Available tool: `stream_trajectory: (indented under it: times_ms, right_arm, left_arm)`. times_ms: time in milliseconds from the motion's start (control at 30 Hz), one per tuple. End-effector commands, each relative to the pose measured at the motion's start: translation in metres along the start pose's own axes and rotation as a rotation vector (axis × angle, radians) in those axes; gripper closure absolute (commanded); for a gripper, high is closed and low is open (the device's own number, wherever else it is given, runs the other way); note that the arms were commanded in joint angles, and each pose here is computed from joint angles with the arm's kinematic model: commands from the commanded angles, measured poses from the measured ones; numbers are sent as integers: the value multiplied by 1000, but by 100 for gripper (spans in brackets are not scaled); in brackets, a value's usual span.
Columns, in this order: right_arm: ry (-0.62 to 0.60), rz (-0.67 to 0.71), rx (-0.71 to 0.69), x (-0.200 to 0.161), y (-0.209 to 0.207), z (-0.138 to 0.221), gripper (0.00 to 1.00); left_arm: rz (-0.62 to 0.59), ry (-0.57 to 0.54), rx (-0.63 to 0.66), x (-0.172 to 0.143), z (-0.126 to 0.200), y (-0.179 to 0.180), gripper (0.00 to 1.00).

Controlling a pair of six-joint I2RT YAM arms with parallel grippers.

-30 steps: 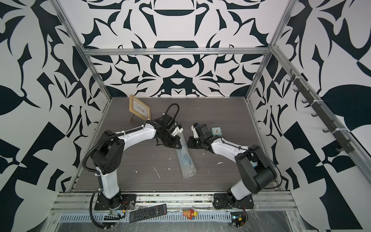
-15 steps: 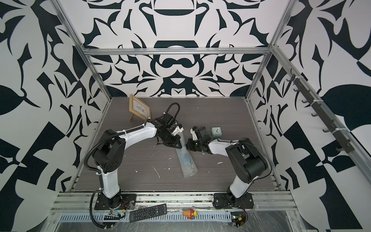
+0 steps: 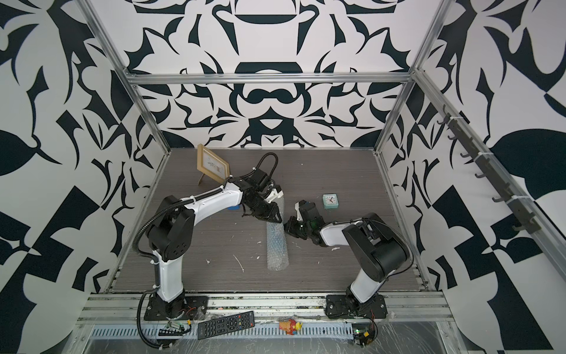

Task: Wrap wine bottles in bubble wrap
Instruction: Stick the tape on the bubble wrap.

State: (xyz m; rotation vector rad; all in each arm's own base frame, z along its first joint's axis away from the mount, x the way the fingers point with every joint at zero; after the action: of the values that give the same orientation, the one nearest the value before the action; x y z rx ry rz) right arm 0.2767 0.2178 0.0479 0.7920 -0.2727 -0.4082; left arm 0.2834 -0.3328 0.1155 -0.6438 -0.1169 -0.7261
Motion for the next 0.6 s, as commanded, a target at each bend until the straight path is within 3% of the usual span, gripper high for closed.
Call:
stream_trajectory:
  times_ms: [0, 167, 567]
  right_arm:
    - [-85, 23, -165, 11, -16, 31, 80]
    - [-153, 100, -255, 21, -16, 71, 70]
    - [-123, 219, -79, 25, 58, 82, 55]
  left_arm:
    - [-43, -71, 70, 8, 32, -6, 62]
    - [-49, -130, 98, 1, 62, -11, 57]
    - [96, -175, 77, -56, 53, 3, 56]
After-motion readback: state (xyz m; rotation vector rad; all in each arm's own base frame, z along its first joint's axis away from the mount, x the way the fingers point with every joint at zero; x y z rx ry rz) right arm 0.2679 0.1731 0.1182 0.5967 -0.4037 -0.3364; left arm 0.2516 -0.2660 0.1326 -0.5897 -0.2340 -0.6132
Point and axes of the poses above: each gripper's point midway between its finger pads, its own z axis back along the fingers, its own y axis along the line the jaws close on, x = y × z, the point moved 3 cm from there along z, back along the fingers, and after that the axes turned 13 degrees about -z, right-handed, at the moved point
